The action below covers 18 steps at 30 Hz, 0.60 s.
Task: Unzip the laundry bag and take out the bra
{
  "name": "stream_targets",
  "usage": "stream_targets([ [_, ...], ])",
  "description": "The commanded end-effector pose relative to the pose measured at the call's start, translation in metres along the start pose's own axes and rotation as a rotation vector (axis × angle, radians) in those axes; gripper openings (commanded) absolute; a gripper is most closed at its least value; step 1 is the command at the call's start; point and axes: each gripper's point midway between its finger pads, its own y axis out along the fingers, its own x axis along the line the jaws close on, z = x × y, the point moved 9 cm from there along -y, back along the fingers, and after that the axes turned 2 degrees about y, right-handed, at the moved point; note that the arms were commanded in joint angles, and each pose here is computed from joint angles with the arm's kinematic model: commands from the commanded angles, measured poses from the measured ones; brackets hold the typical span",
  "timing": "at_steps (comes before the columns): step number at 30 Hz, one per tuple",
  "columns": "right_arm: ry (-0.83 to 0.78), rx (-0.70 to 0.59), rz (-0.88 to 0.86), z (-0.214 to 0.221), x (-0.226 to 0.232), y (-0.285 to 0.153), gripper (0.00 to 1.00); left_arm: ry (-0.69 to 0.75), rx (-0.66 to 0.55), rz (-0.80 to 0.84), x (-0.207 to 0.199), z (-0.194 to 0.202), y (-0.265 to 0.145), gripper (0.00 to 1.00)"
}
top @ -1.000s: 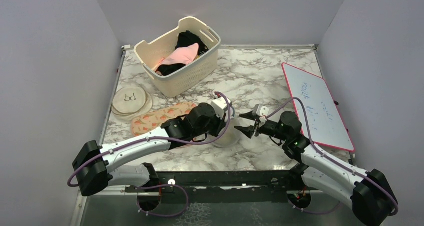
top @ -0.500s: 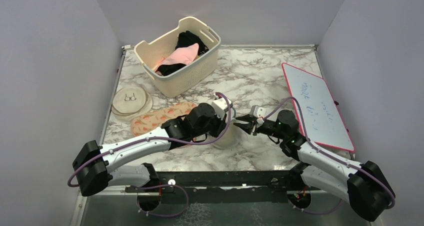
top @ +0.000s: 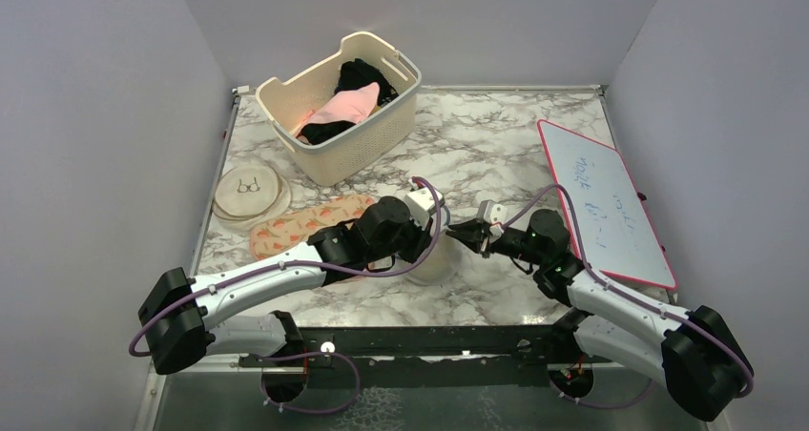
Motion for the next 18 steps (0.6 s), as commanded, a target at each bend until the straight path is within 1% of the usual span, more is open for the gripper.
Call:
stream_targets([
  [1, -0.033, -0.028, 0.016, -0.0125, -0.0055, 0.0030, 0.12, 0.017, -0.017, 0.040, -0.0033, -0.0072, -0.0027, 0.00],
  [3, -0.030, -0.026, 0.024, -0.0130, -0.0058, 0.0023, 0.11, 0.021, -0.012, 0.037, -0.0031, -0.0065, -0.0027, 0.00],
  [6, -0.013, -0.009, 0.040, -0.0136, -0.0071, 0.0017, 0.02, 0.021, -0.009, 0.036, -0.0030, -0.0060, -0.0027, 0.00],
  [9, 0.030, 0.016, 0.048, -0.0152, -0.0080, 0.0017, 0.01, 0.020, -0.007, 0.036, -0.0027, -0.0056, -0.0025, 0.00],
  [12, 0.112, 0.036, 0.077, -0.0172, -0.0077, 0.0009, 0.01, 0.020, -0.001, 0.029, -0.0021, -0.0049, -0.0025, 0.00],
  [14, 0.181, 0.045, 0.125, -0.0170, -0.0081, -0.0006, 0.01, 0.021, 0.002, 0.028, -0.0019, -0.0041, -0.0030, 0.00],
  [16, 0.269, 0.060, 0.226, -0.0147, -0.0117, -0.0031, 0.01, 0.021, 0.004, 0.028, -0.0018, -0.0037, -0.0039, 0.00],
  [18, 0.318, 0.082, 0.316, -0.0113, -0.0154, -0.0065, 0.01, 0.021, 0.007, 0.028, -0.0017, -0.0030, -0.0043, 0.00],
])
